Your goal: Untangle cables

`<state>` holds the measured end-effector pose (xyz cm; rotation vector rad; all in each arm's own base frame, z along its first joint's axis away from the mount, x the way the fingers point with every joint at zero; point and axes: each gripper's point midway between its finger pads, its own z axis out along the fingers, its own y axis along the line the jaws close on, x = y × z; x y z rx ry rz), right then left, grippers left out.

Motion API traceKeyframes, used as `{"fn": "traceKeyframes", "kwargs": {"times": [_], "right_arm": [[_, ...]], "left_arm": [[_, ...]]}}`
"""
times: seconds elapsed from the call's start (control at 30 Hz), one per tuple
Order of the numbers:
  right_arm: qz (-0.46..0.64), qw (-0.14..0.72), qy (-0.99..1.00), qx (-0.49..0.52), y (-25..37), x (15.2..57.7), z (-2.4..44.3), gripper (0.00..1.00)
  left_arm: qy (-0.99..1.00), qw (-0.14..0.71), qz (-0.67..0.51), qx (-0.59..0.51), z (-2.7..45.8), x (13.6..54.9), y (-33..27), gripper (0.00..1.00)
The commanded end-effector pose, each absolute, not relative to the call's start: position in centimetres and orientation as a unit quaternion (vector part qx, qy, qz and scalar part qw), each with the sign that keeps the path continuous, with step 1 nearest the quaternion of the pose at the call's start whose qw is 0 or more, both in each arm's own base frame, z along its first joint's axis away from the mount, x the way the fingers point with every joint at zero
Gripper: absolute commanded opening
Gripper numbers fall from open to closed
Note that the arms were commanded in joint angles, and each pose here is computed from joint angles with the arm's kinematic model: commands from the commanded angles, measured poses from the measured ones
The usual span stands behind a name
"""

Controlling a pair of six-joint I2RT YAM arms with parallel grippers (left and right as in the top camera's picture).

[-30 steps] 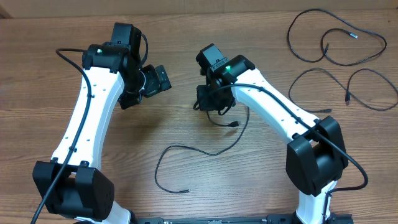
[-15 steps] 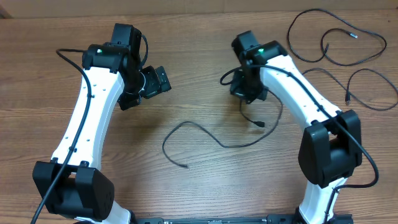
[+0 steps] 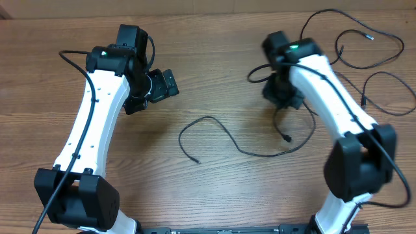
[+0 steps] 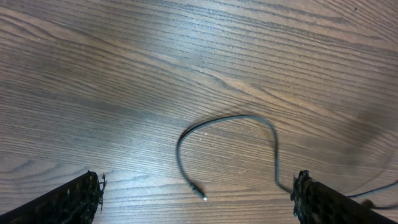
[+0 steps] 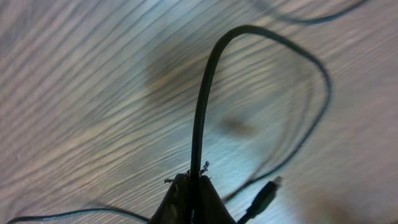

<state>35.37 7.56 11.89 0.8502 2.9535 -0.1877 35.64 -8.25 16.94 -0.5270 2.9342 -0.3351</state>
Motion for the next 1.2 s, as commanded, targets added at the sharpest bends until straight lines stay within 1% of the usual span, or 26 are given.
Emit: {"fn": "traceKeyframes", "kwargs": {"times": [0.0, 0.23, 0.43, 0.83, 1.17], "right_arm": [[-0.075, 0.070, 0.939, 0.329, 3.3, 35.1, 15.0, 0.04], [-0.084, 0.065, 0.921, 0.374, -2.6, 34.2, 16.3, 0.04], [-0.080, 0.047, 0.910, 0.403, -5.9, 33.4, 16.2, 0.04], [-0.076, 0.022, 0.919, 0.385, -6.0, 32.2, 16.2, 0.04], [-0.064, 0.071, 0.916, 0.389, -6.3, 30.3, 20.4, 0.04]], "left_arm": [[0.977, 0.068, -0.112, -0.168, 16.7, 35.7, -8.4, 1.00], [0.977, 0.069, -0.112, -0.168, 16.7, 35.7, -8.4, 1.00], [0.977, 0.070, -0.113, -0.168, 16.7, 35.8, -8.4, 1.00], [0.977, 0.070, -0.112, -0.168, 16.7, 35.8, -8.4, 1.00], [0.977, 0.072, -0.107, -0.168, 16.7, 35.8, -8.2, 1.00]]}}
